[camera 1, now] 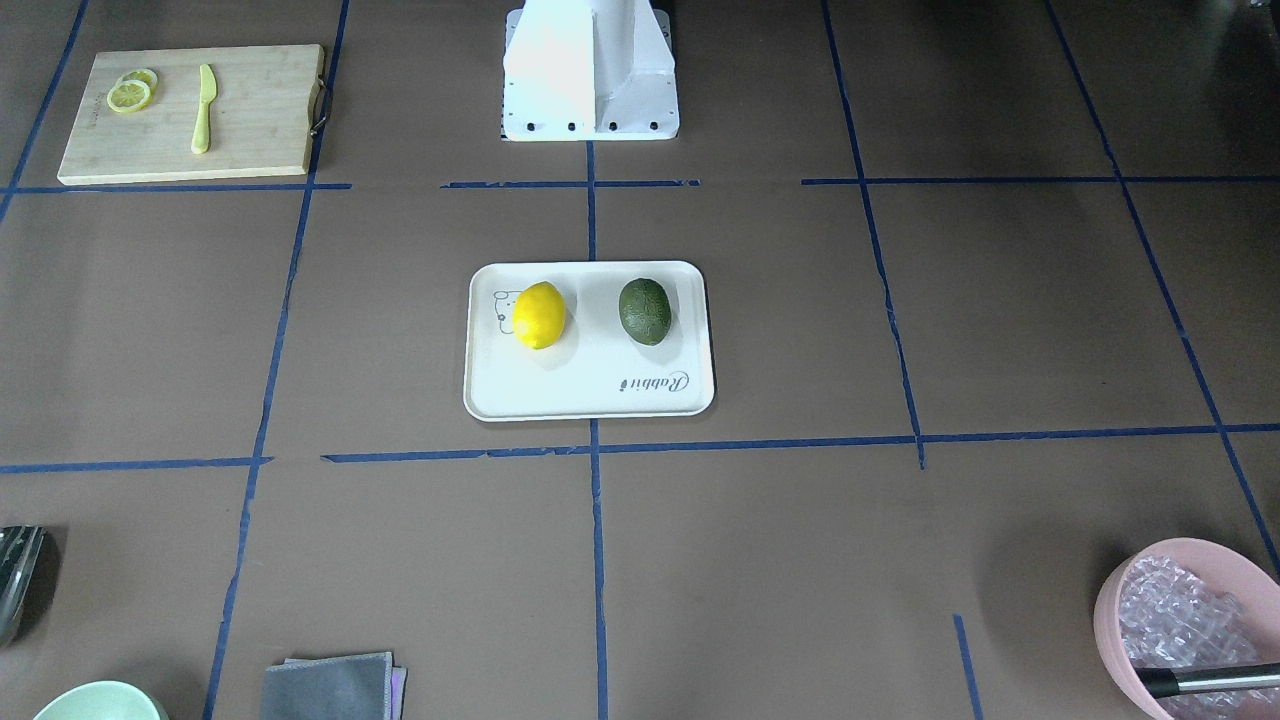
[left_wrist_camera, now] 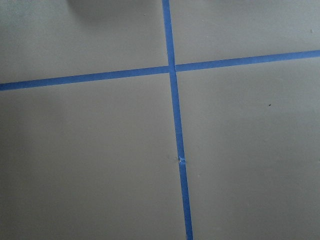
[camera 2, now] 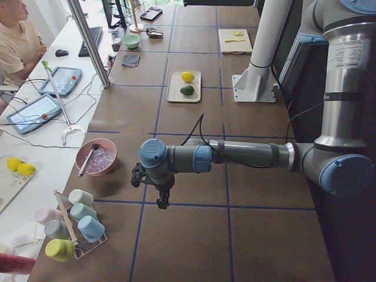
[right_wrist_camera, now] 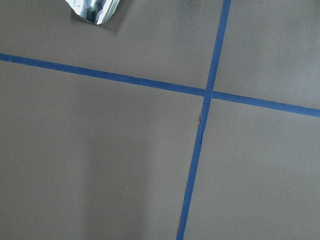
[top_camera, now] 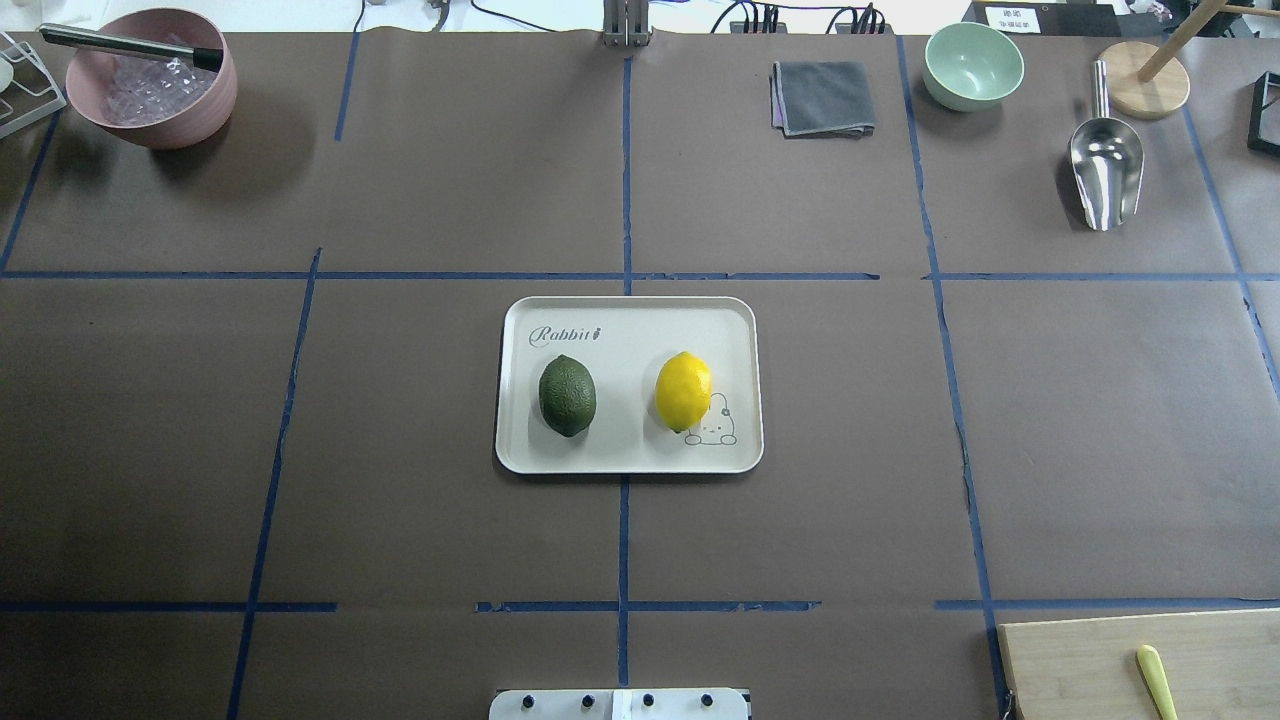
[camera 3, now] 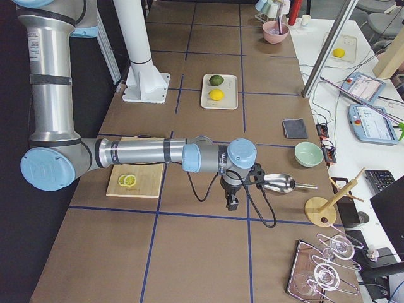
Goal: Place all lemons on tray
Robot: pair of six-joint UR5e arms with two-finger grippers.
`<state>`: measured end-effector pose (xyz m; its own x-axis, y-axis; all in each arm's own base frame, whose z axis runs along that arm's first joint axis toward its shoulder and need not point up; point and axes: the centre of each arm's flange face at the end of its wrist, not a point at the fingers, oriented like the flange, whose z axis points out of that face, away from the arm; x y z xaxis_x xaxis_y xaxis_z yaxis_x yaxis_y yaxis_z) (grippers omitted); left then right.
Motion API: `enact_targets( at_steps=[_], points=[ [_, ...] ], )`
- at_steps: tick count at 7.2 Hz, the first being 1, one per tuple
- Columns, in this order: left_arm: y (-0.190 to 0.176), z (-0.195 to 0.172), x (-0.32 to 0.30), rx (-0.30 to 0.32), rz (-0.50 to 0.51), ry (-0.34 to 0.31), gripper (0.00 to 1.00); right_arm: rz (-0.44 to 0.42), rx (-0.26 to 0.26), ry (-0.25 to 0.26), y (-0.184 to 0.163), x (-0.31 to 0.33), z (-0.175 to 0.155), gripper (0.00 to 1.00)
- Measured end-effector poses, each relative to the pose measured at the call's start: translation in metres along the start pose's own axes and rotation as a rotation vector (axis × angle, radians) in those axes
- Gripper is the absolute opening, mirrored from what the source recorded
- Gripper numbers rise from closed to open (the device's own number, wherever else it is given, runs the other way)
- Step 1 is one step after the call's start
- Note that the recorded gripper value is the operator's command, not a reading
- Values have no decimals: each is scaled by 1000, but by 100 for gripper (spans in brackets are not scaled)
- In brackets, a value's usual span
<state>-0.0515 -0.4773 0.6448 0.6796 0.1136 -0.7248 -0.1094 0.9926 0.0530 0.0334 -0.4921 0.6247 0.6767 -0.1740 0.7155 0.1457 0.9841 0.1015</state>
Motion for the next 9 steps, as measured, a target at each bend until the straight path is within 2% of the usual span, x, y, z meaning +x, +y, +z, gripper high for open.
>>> enact_targets(
  at_steps=[9],
  points=[
    [11,5,-4,-12,-11,-7,100,-1,9,3,-3,0,-4,100]
  ],
)
